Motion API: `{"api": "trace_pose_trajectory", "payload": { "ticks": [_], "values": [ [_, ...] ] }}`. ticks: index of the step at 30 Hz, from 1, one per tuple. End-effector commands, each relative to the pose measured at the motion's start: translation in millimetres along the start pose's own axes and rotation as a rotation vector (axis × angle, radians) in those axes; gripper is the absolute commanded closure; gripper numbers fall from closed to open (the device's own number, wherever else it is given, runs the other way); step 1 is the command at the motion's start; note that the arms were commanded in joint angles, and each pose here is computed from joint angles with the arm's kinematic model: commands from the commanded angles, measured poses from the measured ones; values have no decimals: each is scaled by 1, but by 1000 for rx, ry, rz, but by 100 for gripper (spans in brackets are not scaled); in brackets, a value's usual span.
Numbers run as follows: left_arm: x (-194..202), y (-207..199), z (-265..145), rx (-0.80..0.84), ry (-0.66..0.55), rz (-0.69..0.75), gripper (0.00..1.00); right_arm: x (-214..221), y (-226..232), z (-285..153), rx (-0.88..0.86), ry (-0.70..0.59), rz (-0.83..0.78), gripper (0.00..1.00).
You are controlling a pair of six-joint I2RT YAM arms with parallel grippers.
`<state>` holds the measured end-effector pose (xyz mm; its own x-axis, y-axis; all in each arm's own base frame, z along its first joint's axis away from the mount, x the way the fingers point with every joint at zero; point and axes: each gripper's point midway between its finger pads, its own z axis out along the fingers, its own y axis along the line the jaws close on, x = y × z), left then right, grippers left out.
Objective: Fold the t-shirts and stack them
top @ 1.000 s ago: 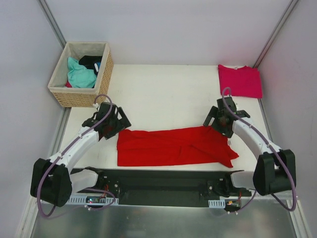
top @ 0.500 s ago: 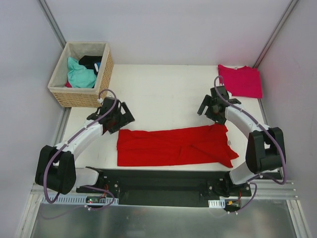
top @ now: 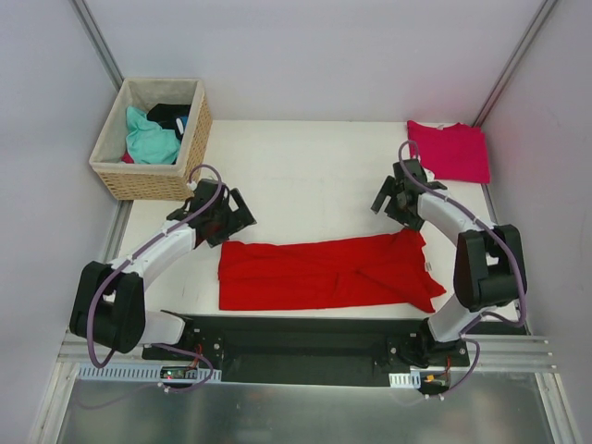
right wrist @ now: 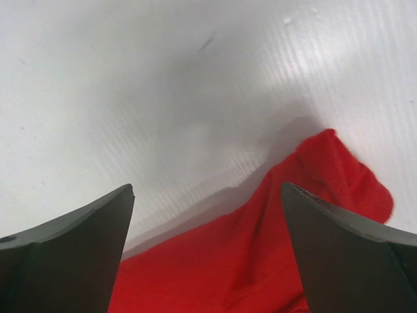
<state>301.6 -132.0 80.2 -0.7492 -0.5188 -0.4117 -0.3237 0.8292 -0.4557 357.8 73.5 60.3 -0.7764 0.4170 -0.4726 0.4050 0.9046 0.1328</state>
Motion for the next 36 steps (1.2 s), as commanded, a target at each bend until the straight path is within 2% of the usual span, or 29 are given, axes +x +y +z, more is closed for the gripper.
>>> {"api": "trace_pose_trajectory", "payload": {
  "ticks": [1, 4, 8, 10, 13, 17, 30, 35, 36],
  "values": [
    [4, -5, -5, 34, -2, -4, 1, -7, -22, -20, 26, -68, 38, 1],
    [5, -4, -8, 40, -14, -4, 1, -6, -23, -46, -4, -79, 9, 1],
    [8, 0, -8, 36, -12, -6, 1, 30, -27, -57, 4, 43, -37, 1],
    [8, -1, -9, 43, -13, -10, 1, 41, -24, -62, -21, 41, -60, 2],
    [11, 2, -10, 41, -11, -17, 1, 58, -38, -57, 21, 54, -73, 4],
    [13, 2, -11, 45, -8, -15, 1, 72, -50, -55, 52, 78, -73, 14],
    [15, 6, -8, 31, -6, -17, 1, 83, -66, -50, 86, 93, -58, 21],
    [15, 7, -8, 28, -5, -19, 1, 89, -71, -46, 85, 116, -43, 30],
    [15, 6, -8, 30, -5, -19, 1, 90, -72, -44, 85, 122, -28, 38]
  ]
}}
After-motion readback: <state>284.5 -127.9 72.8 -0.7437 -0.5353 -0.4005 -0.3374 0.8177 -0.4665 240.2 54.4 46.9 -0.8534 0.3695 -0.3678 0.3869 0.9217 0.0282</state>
